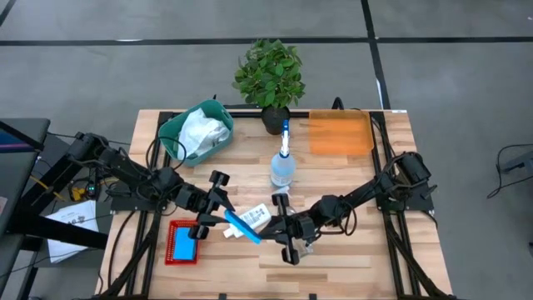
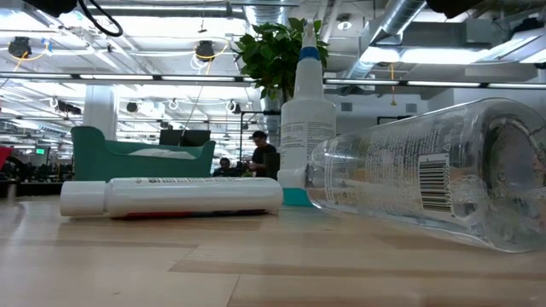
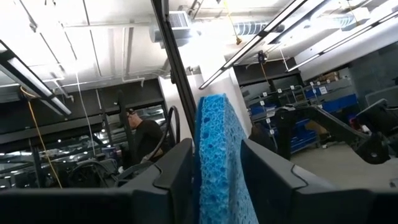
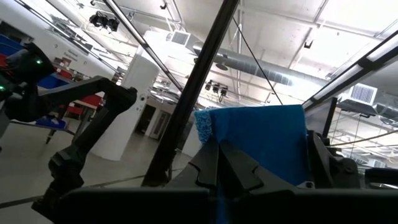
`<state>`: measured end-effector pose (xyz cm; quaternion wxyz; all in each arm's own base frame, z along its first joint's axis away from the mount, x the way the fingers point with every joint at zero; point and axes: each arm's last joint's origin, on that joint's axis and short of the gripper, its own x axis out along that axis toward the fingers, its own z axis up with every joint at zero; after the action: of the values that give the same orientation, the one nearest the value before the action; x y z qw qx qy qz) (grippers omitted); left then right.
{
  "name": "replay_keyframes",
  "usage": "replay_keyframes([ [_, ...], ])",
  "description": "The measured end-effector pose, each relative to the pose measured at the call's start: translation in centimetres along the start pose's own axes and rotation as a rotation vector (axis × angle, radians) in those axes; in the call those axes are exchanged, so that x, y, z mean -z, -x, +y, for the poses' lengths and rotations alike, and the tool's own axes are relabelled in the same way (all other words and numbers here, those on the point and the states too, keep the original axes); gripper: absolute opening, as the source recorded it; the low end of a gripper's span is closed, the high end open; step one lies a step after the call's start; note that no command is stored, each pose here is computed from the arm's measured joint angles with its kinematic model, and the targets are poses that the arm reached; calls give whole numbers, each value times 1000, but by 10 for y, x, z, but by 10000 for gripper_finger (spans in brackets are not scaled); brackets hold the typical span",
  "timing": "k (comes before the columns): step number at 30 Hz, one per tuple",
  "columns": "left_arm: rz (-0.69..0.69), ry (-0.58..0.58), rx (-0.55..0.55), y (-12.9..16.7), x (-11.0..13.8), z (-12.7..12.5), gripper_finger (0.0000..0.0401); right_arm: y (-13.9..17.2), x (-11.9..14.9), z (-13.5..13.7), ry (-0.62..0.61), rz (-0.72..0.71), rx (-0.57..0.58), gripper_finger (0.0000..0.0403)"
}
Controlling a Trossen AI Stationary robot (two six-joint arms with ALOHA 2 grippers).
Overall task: Pick & Place Kitchen Items
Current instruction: Put the blue sponge into the red bin
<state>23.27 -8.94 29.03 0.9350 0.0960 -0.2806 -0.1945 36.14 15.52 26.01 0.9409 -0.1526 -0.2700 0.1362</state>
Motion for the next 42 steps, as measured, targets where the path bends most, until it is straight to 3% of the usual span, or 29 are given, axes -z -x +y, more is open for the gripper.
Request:
replay_keyframes([
  [5, 0, 0, 0, 0, 0, 0, 124, 0, 0, 0, 0, 6, 12, 0],
  [25, 13, 2, 4, 0, 1, 0, 12, 0, -1, 2, -3, 7, 11, 2],
  [28, 19, 2, 5, 0, 2, 0, 9, 0, 0, 2, -2, 14, 8, 9],
  [35, 22, 3, 6, 0, 2, -1, 7, 0, 1, 1, -18, 37, 49, 56],
  [42, 75, 10, 21, 6, -10, 2, 6, 0, -3, 4, 11, 110, 130, 147],
])
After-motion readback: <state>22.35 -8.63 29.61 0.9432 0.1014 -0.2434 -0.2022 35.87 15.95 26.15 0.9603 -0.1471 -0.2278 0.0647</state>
